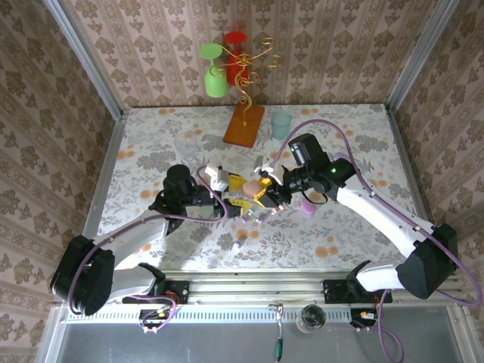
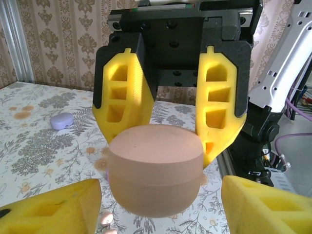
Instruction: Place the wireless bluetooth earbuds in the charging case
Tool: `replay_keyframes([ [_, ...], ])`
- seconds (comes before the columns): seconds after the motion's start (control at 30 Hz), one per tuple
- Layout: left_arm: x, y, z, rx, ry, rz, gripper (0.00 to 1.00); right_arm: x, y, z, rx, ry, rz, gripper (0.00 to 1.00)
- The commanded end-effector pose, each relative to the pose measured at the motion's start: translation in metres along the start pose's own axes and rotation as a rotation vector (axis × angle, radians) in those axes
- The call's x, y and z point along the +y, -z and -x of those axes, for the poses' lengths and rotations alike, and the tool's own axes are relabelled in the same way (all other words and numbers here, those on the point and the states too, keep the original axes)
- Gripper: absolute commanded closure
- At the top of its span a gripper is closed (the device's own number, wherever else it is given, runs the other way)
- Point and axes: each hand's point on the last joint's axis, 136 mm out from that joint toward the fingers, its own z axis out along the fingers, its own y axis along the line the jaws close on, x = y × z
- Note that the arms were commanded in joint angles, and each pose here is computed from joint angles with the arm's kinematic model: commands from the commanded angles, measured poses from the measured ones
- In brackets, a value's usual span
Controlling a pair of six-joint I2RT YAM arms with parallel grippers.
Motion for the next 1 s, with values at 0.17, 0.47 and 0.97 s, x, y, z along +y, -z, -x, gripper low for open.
replay_keyframes([
  [0.17,-0.0078,-0.006,0.016,-0.026,-0.04,-0.051,0.38,0.0054,0.0026,0.009,-0.012,0.023,0.03,0.61],
  [0.47,-0.0084,-0.0077,0.0168,-0.026,-0.043,-0.058,0.45,0.0069,0.0025,0.0099,-0.017,0.022,0.04,0.61],
  [0.97,-0.0101,-0.0091,0.0139,-0.022,-0.046,-0.071,0.68,0.0068,0.0049,0.0117,-0.021,0.028,0.03,0.56],
])
